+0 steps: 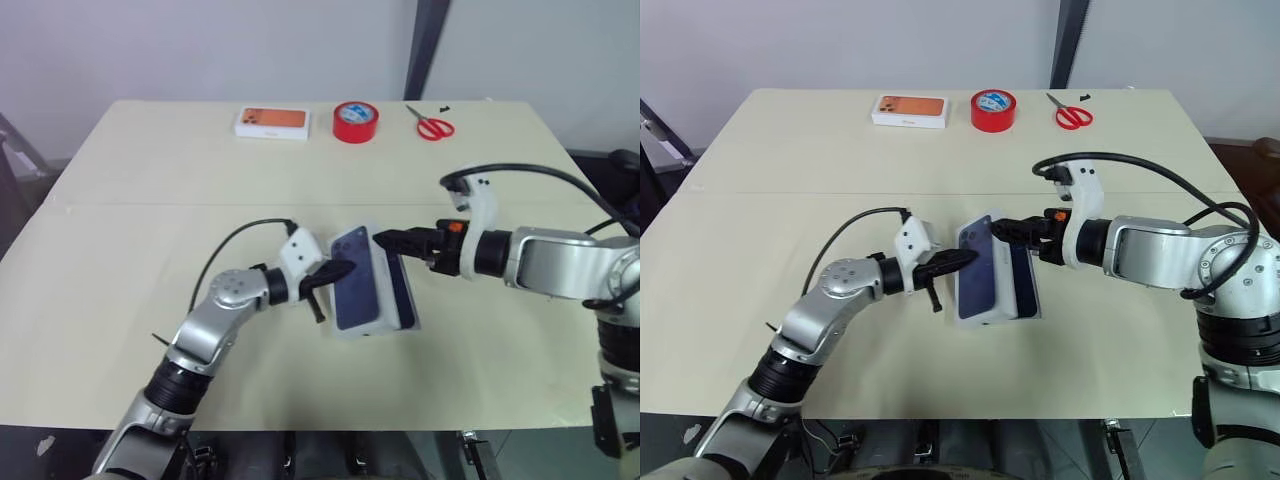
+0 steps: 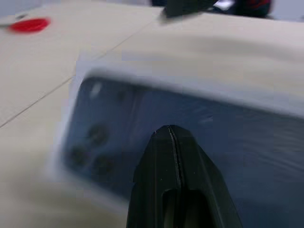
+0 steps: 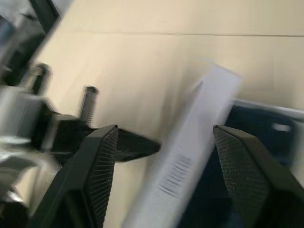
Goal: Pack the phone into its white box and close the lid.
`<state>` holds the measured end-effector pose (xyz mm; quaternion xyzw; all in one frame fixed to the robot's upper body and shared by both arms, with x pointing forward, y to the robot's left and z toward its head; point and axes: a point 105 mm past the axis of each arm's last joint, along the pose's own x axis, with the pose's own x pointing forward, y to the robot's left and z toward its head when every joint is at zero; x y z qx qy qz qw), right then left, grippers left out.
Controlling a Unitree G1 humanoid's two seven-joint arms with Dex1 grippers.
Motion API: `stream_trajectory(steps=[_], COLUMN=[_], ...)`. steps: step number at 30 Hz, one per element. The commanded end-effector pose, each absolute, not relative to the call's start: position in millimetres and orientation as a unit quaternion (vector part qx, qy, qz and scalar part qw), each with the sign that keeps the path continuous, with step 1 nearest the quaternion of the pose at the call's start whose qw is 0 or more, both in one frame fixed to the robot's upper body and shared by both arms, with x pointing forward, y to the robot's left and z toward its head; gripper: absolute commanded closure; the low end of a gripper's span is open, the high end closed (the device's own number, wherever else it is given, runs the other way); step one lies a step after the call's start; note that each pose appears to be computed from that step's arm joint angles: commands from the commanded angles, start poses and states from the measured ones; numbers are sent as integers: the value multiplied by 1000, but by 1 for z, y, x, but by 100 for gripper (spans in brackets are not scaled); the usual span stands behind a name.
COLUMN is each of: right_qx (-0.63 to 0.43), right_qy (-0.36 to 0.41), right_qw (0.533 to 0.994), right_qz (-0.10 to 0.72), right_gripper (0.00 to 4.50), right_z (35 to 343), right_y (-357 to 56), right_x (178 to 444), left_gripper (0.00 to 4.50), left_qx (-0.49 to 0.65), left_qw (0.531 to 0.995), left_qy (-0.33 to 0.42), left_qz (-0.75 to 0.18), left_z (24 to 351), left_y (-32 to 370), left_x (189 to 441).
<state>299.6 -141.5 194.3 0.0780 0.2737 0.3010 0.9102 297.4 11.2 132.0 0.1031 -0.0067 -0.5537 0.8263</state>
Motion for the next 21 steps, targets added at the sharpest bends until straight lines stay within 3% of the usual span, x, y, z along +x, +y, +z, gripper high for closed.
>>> stream_trajectory(steps=[1,6,12,17,21], right_qx=[-20,-143,-243,-273,-289], right_qy=[262,256,227,215,219], right_qw=[923,913,889,868,856], right_qz=[283,283,315,355,369], right_gripper=[195,444,444,444,444], right_z=[189,177,170,166,160], right_y=[-156,-167,-166,-157,-154], right_x=[306,307,304,297,294], left_gripper=[450,450,450,450,450], left_qx=[99,76,104,146,162], left_qw=[823,840,866,838,817], left_qy=[-22,-28,29,117,138], left_qz=[-560,-536,-488,-513,-536], left_z=[143,155,150,127,117], left_y=[1,13,58,76,68], left_x=[296,304,312,295,287])
